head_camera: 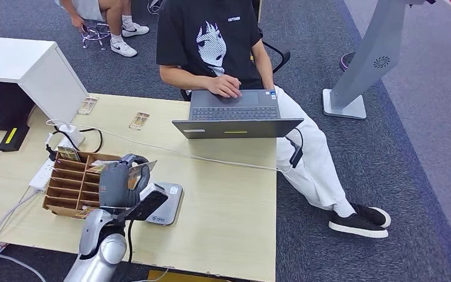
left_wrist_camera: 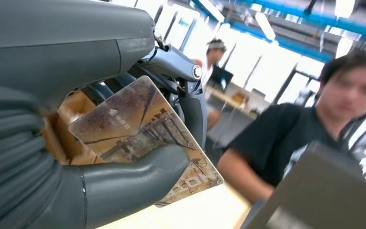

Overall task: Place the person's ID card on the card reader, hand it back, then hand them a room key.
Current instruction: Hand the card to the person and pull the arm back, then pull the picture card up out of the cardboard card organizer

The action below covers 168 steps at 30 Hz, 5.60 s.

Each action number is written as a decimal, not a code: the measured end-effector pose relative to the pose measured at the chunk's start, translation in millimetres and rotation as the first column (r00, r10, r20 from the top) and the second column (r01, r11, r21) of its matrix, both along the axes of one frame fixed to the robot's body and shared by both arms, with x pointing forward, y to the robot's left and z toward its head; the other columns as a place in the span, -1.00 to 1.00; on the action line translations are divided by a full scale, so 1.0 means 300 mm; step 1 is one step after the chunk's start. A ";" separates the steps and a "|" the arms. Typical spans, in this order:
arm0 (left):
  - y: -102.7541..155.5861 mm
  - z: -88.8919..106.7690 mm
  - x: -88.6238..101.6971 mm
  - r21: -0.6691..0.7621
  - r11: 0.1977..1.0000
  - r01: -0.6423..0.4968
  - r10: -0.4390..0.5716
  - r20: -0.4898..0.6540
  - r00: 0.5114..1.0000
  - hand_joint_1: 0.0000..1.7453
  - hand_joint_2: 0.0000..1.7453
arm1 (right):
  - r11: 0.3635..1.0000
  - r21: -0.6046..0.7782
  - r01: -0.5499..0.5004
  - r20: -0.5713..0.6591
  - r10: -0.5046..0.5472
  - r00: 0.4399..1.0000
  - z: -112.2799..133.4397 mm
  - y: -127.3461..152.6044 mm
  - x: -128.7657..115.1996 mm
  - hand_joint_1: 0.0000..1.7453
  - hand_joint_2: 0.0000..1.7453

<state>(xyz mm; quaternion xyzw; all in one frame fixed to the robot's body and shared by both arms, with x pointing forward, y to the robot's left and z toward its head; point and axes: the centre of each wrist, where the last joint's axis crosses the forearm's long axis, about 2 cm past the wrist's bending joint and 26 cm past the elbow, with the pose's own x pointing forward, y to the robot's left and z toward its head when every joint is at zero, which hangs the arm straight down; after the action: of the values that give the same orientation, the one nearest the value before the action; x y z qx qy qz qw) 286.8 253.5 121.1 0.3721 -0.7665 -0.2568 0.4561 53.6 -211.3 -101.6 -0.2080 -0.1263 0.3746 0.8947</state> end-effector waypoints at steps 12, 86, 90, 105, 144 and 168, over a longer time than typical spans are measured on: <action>0.084 0.285 0.027 0.132 0.977 -0.166 0.091 0.450 0.888 1.00 1.00 | 1.000 0.009 0.007 -0.004 -0.007 1.000 -0.001 0.000 -0.002 -1.00 1.00; 0.250 0.354 -0.028 0.410 0.877 0.250 -0.248 -0.059 0.967 -1.00 1.00 | 0.999 0.038 0.036 -0.023 -0.035 0.999 -0.009 -0.030 -0.033 -1.00 1.00; 0.315 0.297 -0.101 0.550 0.811 0.200 -0.150 -0.135 0.979 -1.00 1.00 | 0.998 0.036 0.052 -0.029 -0.051 0.998 -0.010 -0.031 -0.042 -1.00 1.00; 0.376 0.249 -0.190 0.710 0.700 0.073 0.018 -0.120 0.993 -1.00 1.00 | 0.996 0.033 0.081 -0.037 -0.080 0.996 -0.010 -0.025 -0.046 -1.00 1.00; 0.453 0.202 -0.147 0.685 0.657 -0.314 0.329 0.115 0.937 -1.00 1.00 | 0.996 0.025 0.086 -0.030 -0.086 0.996 -0.005 -0.002 -0.046 -1.00 1.00; 0.363 0.121 -0.149 0.551 0.758 -0.348 0.278 0.210 0.937 -1.00 1.00 | 0.997 0.024 0.067 -0.025 -0.067 0.997 -0.006 -0.005 -0.043 -1.00 1.00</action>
<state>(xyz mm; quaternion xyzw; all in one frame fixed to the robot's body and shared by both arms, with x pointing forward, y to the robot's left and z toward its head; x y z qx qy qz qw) 242.1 362.6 157.5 0.6304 -0.6028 -0.3763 0.3124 40.8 -213.0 -103.3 -0.1964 -0.1130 0.3453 0.9107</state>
